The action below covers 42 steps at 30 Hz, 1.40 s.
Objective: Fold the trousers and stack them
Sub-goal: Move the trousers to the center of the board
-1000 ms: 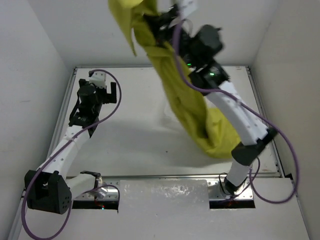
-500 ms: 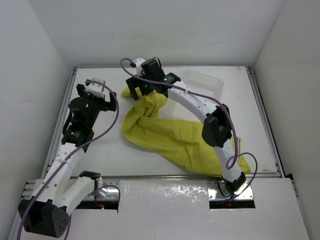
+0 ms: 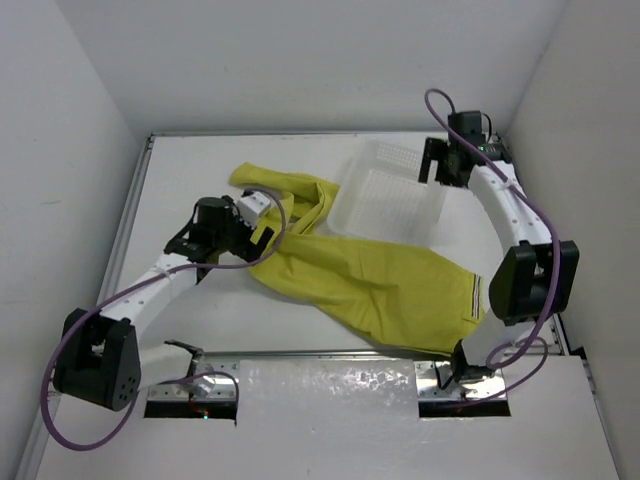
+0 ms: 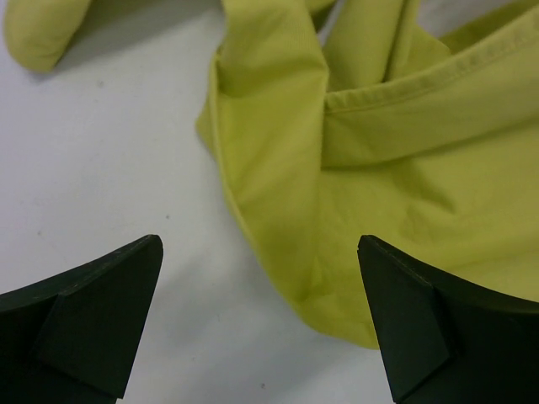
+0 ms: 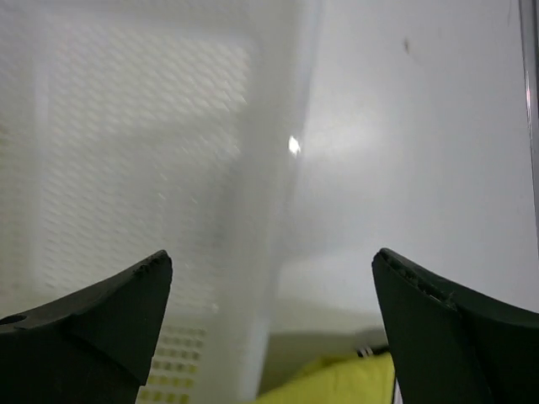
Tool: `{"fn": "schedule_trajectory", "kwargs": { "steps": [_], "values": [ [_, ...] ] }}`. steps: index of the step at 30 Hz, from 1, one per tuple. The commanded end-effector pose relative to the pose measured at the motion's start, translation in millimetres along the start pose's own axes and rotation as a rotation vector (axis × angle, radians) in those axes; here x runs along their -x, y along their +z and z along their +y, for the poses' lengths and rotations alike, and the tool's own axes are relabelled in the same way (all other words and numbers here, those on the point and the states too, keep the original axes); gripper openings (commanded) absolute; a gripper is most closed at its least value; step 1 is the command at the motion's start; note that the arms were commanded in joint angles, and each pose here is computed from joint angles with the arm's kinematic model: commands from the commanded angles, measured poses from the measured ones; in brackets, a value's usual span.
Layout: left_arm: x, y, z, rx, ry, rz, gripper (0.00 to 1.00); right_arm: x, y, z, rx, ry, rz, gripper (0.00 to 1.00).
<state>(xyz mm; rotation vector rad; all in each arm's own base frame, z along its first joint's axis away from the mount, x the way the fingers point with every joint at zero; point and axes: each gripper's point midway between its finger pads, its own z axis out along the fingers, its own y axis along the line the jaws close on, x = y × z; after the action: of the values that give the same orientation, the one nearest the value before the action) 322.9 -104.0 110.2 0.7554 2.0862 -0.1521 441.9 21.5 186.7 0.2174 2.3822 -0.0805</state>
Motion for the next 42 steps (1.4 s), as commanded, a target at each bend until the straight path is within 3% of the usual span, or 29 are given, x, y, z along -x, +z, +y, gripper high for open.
{"fn": "schedule_trajectory", "kwargs": {
  "steps": [1,5,9,10,11,14,15,16,18,19,20,21,23,24,25,26,29,30,31,33,38,40,42],
  "values": [
    [-4.0,8.5,-18.3,-0.062,0.110,-0.004,1.00,-66.6,1.2,-29.9,-0.080,-0.029,0.185,0.97],
    [-32.1,20.7,-17.1,-0.030,0.150,0.077,1.00,-91.1,30.1,-25.5,0.024,0.009,0.260,0.84],
    [-33.8,23.8,-12.7,-0.006,0.134,0.094,1.00,-93.7,57.4,-16.4,0.077,0.021,0.281,0.53],
    [-32.0,23.5,-12.2,-0.006,0.132,0.095,1.00,-88.2,67.1,-20.6,0.054,0.022,0.279,0.32],
    [-31.9,23.5,-11.9,-0.005,0.126,0.101,1.00,-85.8,73.2,-25.2,0.031,0.020,0.278,0.21],
    [-32.9,22.8,-10.5,0.001,0.112,0.121,1.00,-61.1,99.9,-72.8,-0.109,0.050,0.256,0.02],
    [-33.3,22.5,-9.4,0.006,0.108,0.126,1.00,-52.0,106.9,-84.9,-0.146,0.052,0.249,0.00],
    [-34.3,23.2,-9.6,0.004,0.107,0.135,1.00,-19.8,106.0,-107.3,-0.207,0.076,0.202,0.00],
    [-35.0,23.5,-5.9,0.021,0.105,0.146,1.00,-16.1,136.6,-126.1,-0.254,0.073,0.239,0.00],
    [-33.7,24.0,-4.5,0.025,0.105,0.148,1.00,24.6,132.7,-138.7,-0.274,0.090,0.163,0.00],
    [-34.5,24.9,-2.0,0.036,0.102,0.157,1.00,15.6,156.1,-150.8,-0.320,0.081,0.199,0.00],
    [-30.8,25.8,0.1,0.043,0.101,0.153,1.00,48.4,151.6,-164.8,-0.345,0.107,0.119,0.00],
    [-31.6,27.8,0.3,0.040,0.097,0.166,1.00,57.0,164.7,-178.4,-0.367,0.085,0.076,0.00],
    [-31.4,28.4,1.6,0.042,0.097,0.170,1.00,70.8,162.7,-176.9,-0.330,0.037,0.024,0.10],
    [-27.5,28.9,3.4,0.047,0.097,0.167,1.00,50.2,176.4,-173.4,-0.299,-0.026,0.048,0.18],
    [-29.3,30.2,5.1,0.052,0.097,0.177,1.00,74.0,179.6,-173.3,-0.274,-0.151,-0.049,0.28],
    [-29.3,32.1,7.5,0.056,0.099,0.192,1.00,96.1,167.9,-193.8,-0.378,-0.301,-0.081,0.37],
    [-28.5,32.4,8.1,0.056,0.100,0.195,1.00,104.6,157.3,-207.9,-0.440,-0.303,-0.097,0.56],
    [-30.4,34.2,7.5,0.052,0.099,0.203,1.00,114.5,150.8,-217.0,-0.478,-0.292,-0.127,0.66],
    [-28.0,35.9,7.9,0.048,0.099,0.204,0.99,130.1,137.2,-224.3,-0.512,-0.276,-0.163,0.73],
    [-21.0,43.6,9.4,0.041,0.090,0.204,1.00,175.5,87.0,-183.2,-0.426,-0.285,-0.298,0.83],
    [-19.9,46.0,9.5,0.036,0.088,0.207,1.00,184.1,70.0,-136.0,-0.376,-0.324,-0.331,0.83],
    [-13.6,47.4,11.3,0.039,0.086,0.196,1.00,184.7,50.2,-70.7,-0.273,-0.391,-0.376,0.72]
  ]
}}
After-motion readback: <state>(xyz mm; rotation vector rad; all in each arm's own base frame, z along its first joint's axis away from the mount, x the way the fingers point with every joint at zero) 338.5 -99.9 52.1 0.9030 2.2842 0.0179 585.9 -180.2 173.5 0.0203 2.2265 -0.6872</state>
